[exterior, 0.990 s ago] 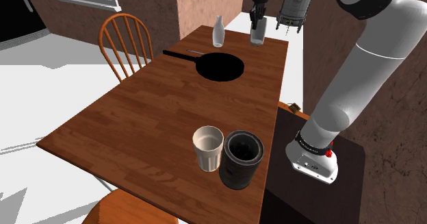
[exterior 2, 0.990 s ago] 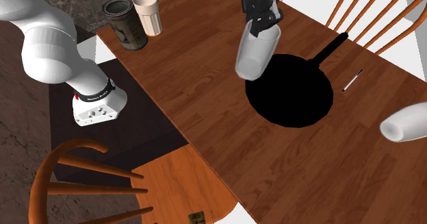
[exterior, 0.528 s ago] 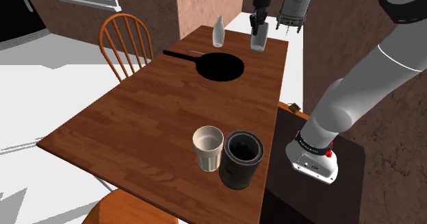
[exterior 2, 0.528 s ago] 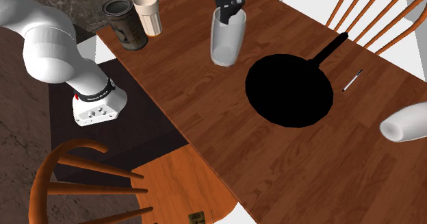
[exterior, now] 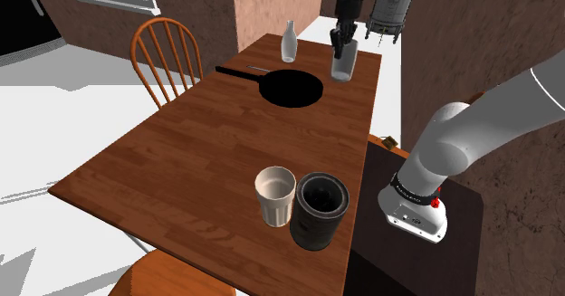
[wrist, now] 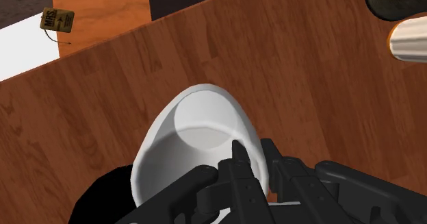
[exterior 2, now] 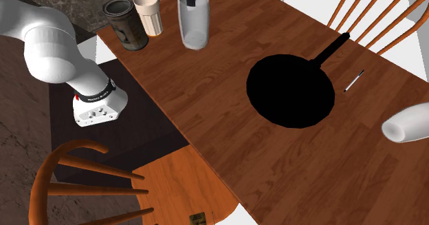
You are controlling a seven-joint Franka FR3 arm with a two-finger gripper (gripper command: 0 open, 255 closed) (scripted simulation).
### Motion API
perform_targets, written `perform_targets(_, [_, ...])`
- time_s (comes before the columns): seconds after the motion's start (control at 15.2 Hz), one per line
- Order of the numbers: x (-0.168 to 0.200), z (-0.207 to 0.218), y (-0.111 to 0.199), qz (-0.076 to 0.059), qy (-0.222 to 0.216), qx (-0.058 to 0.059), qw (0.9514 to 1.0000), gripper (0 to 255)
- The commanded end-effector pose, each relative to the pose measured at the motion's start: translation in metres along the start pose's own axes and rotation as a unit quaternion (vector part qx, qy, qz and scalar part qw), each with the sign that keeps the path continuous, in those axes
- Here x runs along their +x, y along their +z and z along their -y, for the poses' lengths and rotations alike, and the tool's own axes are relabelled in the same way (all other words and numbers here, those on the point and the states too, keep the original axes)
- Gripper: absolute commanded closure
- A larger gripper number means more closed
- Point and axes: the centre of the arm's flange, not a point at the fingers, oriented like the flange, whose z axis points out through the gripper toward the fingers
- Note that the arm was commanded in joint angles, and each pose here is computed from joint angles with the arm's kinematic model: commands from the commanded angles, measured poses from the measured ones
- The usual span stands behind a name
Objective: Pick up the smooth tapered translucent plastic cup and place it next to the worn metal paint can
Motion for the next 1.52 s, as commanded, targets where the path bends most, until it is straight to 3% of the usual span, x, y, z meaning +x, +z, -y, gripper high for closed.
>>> perform_targets(0.0, [-0.011, 0.02, 0.001, 0.0, 0.001, 0.0, 1.0, 255])
perform_targets(1.45, [-0.159, 0.27, 0.011, 0.0, 0.001, 0.0, 1.0, 255])
